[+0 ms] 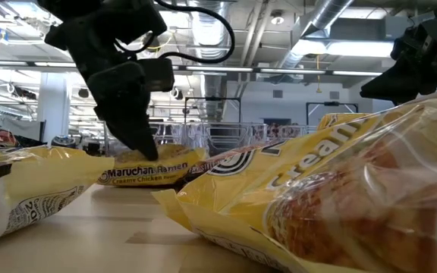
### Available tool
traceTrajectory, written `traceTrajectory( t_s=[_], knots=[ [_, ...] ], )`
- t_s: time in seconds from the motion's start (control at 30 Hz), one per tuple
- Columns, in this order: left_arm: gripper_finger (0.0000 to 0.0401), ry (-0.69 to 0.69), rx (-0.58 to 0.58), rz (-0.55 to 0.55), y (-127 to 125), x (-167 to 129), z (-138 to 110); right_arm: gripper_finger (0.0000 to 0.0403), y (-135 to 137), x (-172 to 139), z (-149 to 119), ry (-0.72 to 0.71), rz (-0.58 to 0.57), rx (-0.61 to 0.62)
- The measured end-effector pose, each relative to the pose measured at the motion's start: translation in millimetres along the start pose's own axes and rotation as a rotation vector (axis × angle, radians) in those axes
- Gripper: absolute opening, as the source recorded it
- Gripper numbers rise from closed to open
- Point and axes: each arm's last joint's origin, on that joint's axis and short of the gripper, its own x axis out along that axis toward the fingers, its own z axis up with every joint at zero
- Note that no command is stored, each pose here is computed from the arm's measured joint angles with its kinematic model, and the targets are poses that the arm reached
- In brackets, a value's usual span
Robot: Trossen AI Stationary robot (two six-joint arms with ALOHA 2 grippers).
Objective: Sort Maruchan noodles
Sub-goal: Put the yellow noodle pack in the left transparent bin
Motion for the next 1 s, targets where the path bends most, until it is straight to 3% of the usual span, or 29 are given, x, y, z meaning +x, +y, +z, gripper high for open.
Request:
traceTrajectory(
  t_s=[0.13,0.27,0.7,1.0],
  knots=[
    [0.0254,-0.006,-0.006,0.022,-2,2,-2,0.0082,0,0,0,0.0,0.0,0.0],
    [0.0219,-0.011,-0.002,0.033,-5,1,-4,0.0082,0,0,0,0.0,0.0,0.0],
    [0.0018,0.002,0.005,-0.042,-13,0,-7,0.0082,0,0,0,0.0,-0.001,0.0],
    [0.0,-0.057,0.002,-0.125,-19,-19,8,0.0082,0,0,0,0.004,-0.004,0.0]
  ],
)
